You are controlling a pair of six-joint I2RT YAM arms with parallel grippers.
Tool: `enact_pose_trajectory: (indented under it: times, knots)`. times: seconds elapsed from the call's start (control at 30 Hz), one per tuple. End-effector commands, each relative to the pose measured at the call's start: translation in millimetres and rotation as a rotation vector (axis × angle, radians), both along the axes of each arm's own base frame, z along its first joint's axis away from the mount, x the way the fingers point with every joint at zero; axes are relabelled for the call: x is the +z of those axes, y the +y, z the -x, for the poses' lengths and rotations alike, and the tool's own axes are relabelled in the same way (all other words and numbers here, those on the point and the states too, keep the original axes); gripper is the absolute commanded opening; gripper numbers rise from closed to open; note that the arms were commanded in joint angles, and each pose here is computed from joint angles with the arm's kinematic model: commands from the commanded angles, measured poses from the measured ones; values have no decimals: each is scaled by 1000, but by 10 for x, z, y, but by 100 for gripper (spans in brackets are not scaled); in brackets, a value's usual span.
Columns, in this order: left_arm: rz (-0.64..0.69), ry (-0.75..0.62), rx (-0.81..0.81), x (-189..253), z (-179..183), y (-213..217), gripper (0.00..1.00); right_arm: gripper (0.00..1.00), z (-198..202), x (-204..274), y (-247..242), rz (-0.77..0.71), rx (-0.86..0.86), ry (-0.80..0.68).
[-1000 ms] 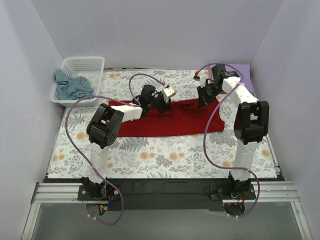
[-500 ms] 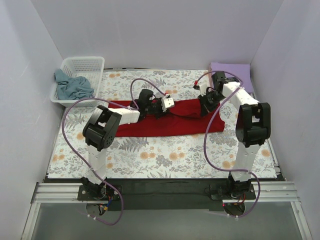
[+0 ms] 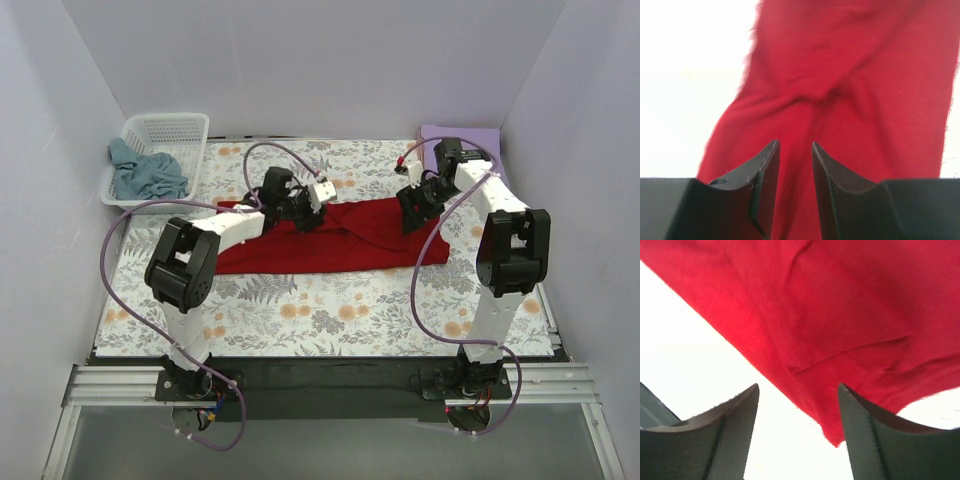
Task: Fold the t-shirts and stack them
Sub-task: Fold the tshirt
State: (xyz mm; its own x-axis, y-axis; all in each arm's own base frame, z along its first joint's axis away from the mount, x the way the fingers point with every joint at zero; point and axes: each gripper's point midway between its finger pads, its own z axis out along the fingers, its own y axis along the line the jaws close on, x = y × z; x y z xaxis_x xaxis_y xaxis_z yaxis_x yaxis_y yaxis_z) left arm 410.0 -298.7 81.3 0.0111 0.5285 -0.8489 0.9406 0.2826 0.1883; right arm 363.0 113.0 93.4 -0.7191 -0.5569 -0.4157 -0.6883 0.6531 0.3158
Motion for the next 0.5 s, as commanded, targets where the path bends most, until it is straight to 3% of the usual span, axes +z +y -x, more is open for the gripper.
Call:
enact_pose_trajectory:
  times: [0.0, 0.1, 0.27, 0.47]
  knots:
    - [40, 155, 232, 488, -255, 439, 30, 65, -224, 354, 83, -86, -67, -49]
    - [-45, 286, 380, 314, -386, 857, 25, 55, -464, 237, 116, -83, -131, -34]
    - [-86, 426, 522, 44, -459, 1488, 22, 54, -640, -94, 8, 37, -166, -51]
    - [-180, 437, 559, -245, -427, 1865, 18, 52, -550, -489, -275, 199, -217, -25]
